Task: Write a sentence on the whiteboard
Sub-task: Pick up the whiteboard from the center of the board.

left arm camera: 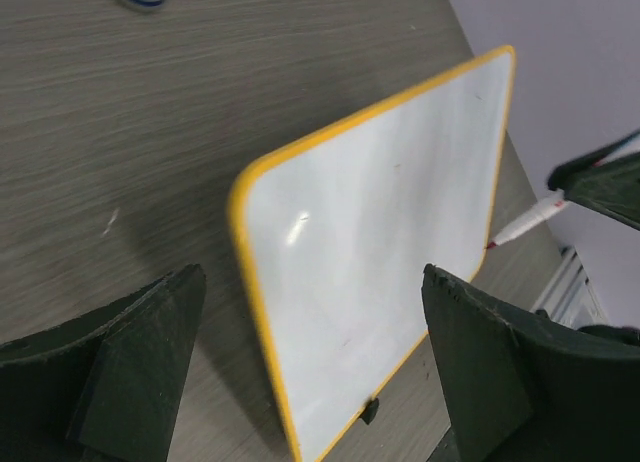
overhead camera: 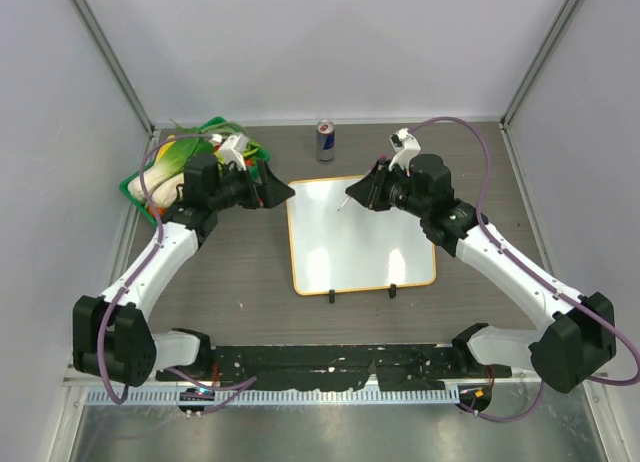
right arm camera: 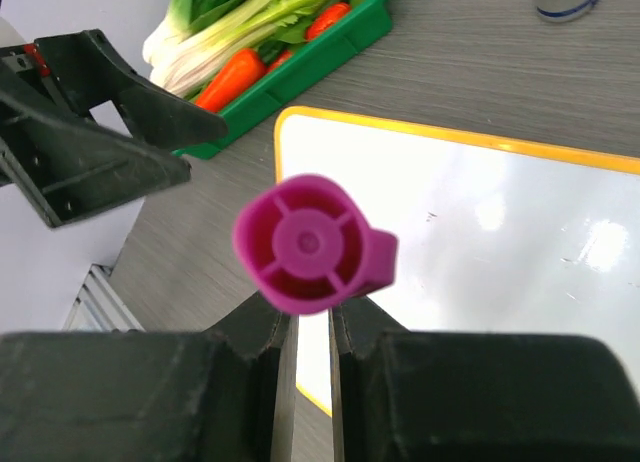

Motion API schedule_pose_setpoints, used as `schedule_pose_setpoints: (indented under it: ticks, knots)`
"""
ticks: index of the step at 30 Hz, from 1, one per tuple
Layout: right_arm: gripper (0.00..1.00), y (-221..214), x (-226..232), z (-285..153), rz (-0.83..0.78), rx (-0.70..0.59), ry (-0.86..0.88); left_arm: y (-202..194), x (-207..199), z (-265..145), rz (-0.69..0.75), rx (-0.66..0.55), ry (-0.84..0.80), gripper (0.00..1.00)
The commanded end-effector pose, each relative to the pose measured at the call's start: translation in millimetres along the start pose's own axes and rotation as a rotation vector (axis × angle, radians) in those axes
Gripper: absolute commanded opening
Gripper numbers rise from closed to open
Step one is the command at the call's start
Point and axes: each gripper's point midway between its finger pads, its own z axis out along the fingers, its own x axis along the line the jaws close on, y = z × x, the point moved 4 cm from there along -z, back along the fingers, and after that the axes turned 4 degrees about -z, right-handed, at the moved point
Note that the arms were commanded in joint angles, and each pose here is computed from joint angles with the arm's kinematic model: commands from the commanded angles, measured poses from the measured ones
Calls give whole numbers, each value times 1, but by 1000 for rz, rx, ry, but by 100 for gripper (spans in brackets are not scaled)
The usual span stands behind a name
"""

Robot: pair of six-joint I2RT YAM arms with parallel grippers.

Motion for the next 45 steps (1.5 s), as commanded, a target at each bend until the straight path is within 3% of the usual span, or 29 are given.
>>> schedule_pose_setpoints:
  ticks: [1,13,21,33,45]
  knots:
    - [1,10,-6,-6,-58,-47,-49,-9,38,-13,-175,2,89,92]
    - [1,18,-8,-4,-72,-65,-62,-43,61,18,-426,77,-135,88]
    - [2,20,-6,1,-78,-64,-46,-60,54,52,-378,151,-204,81]
    - [1,17,-7,22,-71,-46,-14,-80,51,58,-330,164,-319,44]
    - [1,30,23,45,-193,-121,6,-91,40,47,-312,174,-304,15]
